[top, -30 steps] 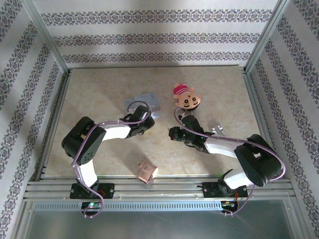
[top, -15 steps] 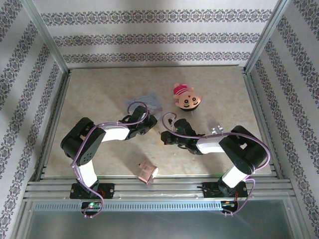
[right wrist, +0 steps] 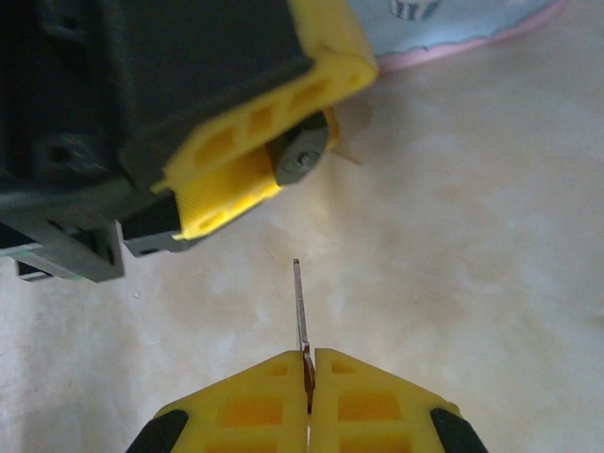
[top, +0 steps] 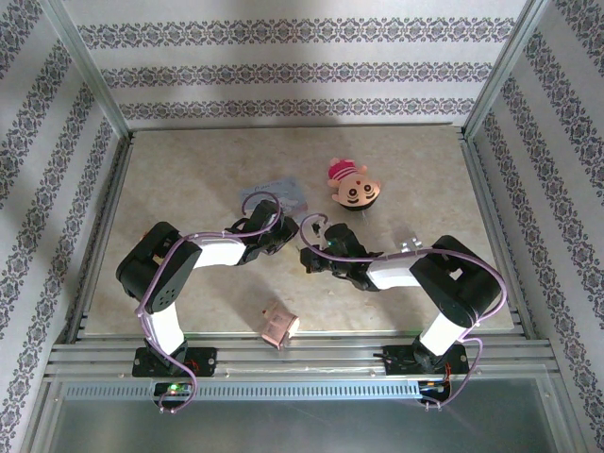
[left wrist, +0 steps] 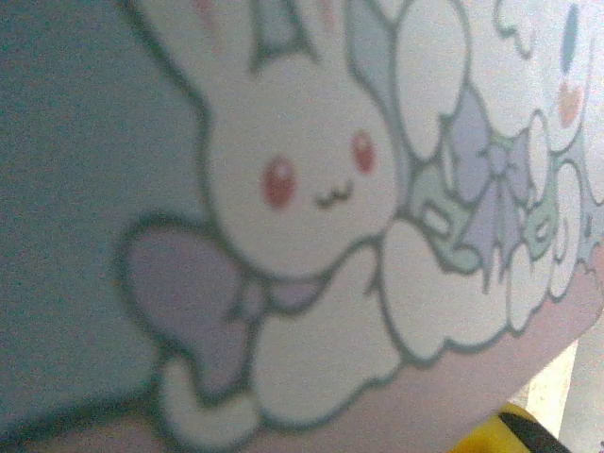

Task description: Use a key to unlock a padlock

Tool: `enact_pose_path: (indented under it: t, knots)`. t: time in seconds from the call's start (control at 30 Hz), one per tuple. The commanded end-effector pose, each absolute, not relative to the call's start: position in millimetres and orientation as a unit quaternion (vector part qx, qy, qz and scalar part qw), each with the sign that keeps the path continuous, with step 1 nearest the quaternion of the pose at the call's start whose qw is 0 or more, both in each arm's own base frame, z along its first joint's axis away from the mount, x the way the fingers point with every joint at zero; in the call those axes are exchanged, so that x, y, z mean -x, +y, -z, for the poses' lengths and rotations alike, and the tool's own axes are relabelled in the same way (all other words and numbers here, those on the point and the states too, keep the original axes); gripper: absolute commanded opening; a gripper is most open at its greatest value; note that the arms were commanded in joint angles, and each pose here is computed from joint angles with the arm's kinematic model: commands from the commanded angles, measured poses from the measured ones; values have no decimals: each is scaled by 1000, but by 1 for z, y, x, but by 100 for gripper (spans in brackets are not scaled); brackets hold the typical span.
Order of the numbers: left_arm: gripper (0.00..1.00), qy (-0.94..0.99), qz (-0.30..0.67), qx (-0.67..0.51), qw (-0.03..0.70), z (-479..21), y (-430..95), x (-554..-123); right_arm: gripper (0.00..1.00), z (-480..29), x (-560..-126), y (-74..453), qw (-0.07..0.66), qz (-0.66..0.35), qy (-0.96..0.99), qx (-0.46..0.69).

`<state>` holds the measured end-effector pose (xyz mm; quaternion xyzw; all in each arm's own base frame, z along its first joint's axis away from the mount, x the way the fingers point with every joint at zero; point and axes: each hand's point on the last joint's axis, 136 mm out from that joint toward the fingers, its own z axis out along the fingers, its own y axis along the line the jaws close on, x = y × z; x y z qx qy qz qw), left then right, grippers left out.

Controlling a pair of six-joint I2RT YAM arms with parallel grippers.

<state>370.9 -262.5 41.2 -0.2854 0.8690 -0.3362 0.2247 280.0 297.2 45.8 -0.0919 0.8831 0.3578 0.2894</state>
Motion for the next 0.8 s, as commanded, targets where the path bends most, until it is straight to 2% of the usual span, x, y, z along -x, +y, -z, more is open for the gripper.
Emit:
enact_pose_path:
  t: [0.0, 0.77]
  knots:
    - [4, 874, 353, 299, 149, -18, -278, -351, 0, -60, -292, 307, 319, -360, 870, 106]
    - [4, 870, 365, 301, 140, -18, -277, -349, 0, -58, -309, 301, 323, -351, 874, 91]
